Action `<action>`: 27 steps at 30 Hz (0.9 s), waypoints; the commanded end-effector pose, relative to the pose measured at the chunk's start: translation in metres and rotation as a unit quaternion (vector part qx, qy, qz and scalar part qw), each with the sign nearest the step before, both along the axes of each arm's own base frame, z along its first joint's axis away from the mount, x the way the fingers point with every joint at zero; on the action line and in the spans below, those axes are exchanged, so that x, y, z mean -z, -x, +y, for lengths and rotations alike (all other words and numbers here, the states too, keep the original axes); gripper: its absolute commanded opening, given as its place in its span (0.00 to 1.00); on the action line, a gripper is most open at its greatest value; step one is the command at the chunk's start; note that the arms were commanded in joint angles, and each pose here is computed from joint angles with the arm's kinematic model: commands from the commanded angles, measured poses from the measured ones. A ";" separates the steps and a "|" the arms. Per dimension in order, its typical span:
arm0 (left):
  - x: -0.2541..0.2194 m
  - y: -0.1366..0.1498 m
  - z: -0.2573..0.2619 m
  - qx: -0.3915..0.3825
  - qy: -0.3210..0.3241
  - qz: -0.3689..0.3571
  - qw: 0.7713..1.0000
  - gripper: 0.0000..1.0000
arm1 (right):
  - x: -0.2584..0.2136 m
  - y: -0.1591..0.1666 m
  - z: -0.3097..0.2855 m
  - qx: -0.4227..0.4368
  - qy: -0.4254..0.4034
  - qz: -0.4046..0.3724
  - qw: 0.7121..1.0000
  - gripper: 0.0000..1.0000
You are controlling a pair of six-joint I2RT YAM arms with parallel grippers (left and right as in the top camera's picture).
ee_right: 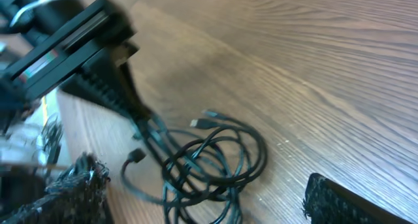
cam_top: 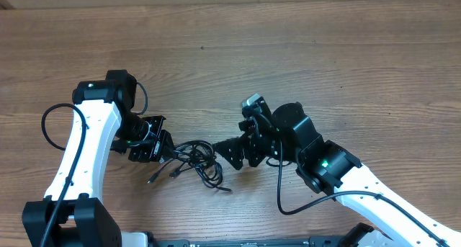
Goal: Untangle cables
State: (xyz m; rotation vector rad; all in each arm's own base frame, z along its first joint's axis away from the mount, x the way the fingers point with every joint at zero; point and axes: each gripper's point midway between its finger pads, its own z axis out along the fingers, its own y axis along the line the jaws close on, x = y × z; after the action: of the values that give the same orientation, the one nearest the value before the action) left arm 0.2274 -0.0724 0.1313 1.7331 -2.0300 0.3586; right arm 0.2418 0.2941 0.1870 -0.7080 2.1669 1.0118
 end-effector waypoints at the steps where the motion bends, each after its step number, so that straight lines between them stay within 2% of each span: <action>1: -0.005 -0.005 -0.007 0.004 0.023 -0.009 1.000 0.04 | -0.009 0.008 0.005 -0.045 -0.005 -0.026 0.999 0.97; 9: -0.004 -0.007 -0.007 0.006 0.024 -0.017 1.000 0.04 | 0.023 0.020 0.008 -0.111 0.035 -0.022 0.993 0.97; 14: -0.010 -0.019 -0.017 0.038 0.065 -0.066 0.995 0.04 | 0.051 0.017 0.010 -0.114 0.058 0.009 0.992 0.97; 19: -0.010 -0.024 -0.018 0.054 0.071 -0.087 0.992 0.04 | 0.075 0.015 0.012 -0.115 0.073 0.035 0.990 0.93; 27: -0.010 -0.026 -0.019 0.024 0.070 -0.072 0.995 0.04 | 0.072 0.016 0.017 -0.124 0.059 0.035 0.990 0.89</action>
State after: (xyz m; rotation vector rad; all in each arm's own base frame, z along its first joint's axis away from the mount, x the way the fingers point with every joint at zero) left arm 0.2495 -0.0868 0.1369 1.5998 -2.1321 0.5813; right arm 0.2244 0.3052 0.1045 -1.0145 2.3009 1.0144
